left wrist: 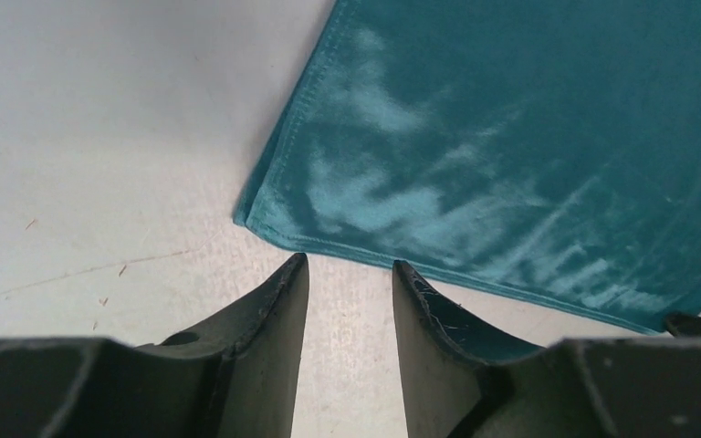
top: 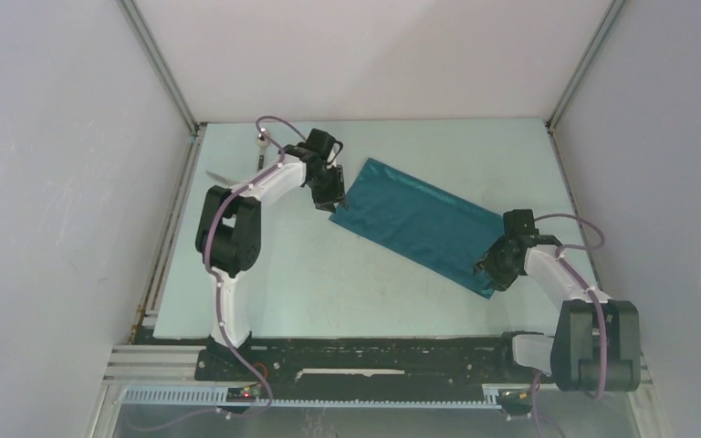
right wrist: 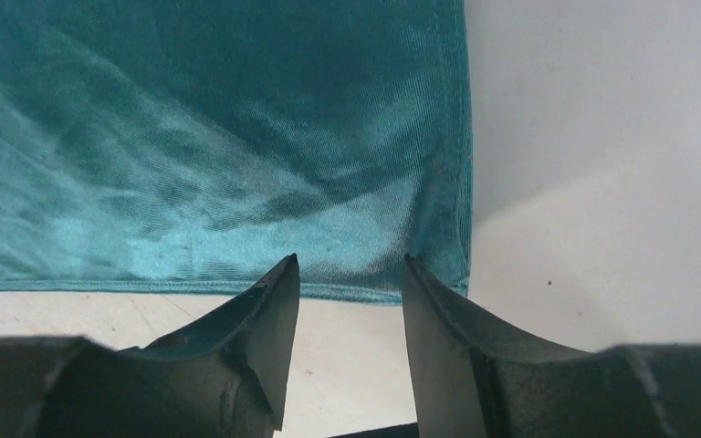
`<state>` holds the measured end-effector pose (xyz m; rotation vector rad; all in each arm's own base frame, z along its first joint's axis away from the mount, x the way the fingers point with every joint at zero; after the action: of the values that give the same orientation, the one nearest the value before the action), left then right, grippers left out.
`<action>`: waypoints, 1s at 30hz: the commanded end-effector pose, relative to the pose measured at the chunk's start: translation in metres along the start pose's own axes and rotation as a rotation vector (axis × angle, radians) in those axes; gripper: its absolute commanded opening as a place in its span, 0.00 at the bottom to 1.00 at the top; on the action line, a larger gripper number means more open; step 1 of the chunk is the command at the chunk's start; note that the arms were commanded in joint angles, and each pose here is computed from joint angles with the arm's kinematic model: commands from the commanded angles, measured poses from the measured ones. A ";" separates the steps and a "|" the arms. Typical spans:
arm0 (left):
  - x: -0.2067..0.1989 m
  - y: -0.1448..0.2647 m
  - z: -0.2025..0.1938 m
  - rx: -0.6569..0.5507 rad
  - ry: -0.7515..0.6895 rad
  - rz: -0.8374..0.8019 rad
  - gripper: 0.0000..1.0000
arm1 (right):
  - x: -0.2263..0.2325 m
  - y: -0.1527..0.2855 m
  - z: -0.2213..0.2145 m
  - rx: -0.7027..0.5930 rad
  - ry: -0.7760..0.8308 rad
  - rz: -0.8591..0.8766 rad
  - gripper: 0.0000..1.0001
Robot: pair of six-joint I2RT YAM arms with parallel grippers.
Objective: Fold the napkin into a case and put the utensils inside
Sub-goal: Fold and flatten the napkin at the center of the board, then smooth out the rectangle-folded napkin at the center of the board.
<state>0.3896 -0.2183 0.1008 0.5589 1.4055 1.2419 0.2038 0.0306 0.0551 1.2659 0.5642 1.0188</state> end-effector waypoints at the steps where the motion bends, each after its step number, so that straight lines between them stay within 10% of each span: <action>1: -0.003 -0.014 0.008 -0.001 0.001 -0.005 0.45 | 0.002 -0.004 0.011 -0.038 0.014 0.031 0.53; 13: 0.033 -0.038 0.023 -0.010 0.014 0.136 0.47 | -0.010 0.002 0.006 -0.061 -0.091 0.099 0.57; 30: -0.052 0.064 -0.020 0.009 -0.108 -0.196 0.60 | -0.041 0.012 0.068 -0.157 -0.135 0.131 0.57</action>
<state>0.3947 -0.2196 0.1204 0.5399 1.3952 1.2118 0.2224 -0.0218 0.0756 1.2564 0.2709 1.0016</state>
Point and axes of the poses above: each gripper's point midway between its finger pads, its own y axis back along the fingers, its own x axis along the line the jaws close on, z = x × y, the point moved 3 cm from there along y, back along the fingers, and after that the axes turned 15 degrees about y, right-handed, at the moved point
